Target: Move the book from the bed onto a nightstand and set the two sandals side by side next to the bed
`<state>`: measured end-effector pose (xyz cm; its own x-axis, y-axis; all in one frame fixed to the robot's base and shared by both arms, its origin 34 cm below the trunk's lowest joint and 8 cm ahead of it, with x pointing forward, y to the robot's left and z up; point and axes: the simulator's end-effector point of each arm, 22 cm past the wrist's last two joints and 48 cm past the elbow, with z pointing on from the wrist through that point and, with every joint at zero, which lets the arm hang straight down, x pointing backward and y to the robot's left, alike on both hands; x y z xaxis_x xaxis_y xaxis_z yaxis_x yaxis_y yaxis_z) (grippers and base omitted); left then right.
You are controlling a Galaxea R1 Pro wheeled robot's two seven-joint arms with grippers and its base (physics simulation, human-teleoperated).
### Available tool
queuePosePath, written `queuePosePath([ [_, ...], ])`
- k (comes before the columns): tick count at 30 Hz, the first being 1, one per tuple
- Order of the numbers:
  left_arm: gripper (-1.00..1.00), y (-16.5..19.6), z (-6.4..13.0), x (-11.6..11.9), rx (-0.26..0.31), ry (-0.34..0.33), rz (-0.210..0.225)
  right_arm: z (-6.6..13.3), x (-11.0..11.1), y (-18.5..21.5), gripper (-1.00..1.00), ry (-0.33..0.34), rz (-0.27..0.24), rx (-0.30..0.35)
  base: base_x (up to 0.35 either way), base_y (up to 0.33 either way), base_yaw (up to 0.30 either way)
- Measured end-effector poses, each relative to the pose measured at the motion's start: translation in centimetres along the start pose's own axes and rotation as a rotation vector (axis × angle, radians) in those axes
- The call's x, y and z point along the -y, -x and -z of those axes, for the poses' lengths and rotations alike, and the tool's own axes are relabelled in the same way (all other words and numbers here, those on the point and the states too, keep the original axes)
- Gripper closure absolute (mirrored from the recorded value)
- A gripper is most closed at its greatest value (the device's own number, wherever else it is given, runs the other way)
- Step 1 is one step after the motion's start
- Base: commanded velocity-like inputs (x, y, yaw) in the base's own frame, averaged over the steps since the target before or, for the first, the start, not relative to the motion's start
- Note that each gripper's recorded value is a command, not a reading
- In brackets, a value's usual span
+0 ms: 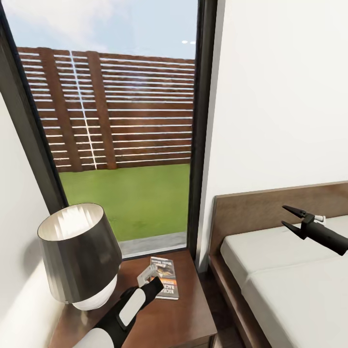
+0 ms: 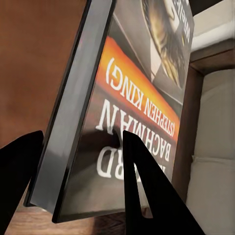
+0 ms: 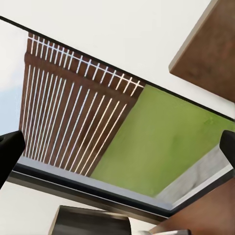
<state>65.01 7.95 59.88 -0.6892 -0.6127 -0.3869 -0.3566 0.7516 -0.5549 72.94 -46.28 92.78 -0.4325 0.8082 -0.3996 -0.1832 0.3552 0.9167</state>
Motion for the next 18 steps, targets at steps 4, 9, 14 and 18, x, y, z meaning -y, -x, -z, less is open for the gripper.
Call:
queuePosePath([
  [4, 1.0, -0.1, 0.0, 0.05, -0.003, -0.001, -0.002, -0.03, 0.01, -0.03, -1.0, 0.0, 0.0, 0.0, 0.0, 0.0, 0.0],
  [9, 1.0, -0.15, 0.0, -0.04, -0.006, 0.002, -0.004, -0.03, 0.02, -0.03, -1.0, -0.001, 0.0, 0.0, 0.0, 0.0, 0.0],
  [14, 1.0, -0.28, 0.01, -0.09, -0.013, 0.004, -0.006, -0.04, 0.03, -0.04, -1.0, -0.001, 0.0, 0.0, 0.0, 0.0, 0.0],
  [18, 1.0, -0.31, 0.02, -0.07, -0.015, 0.005, -0.006, -0.04, 0.03, -0.04, -1.0, -0.001, 0.0, 0.0, 0.0, 0.0, 0.0],
])
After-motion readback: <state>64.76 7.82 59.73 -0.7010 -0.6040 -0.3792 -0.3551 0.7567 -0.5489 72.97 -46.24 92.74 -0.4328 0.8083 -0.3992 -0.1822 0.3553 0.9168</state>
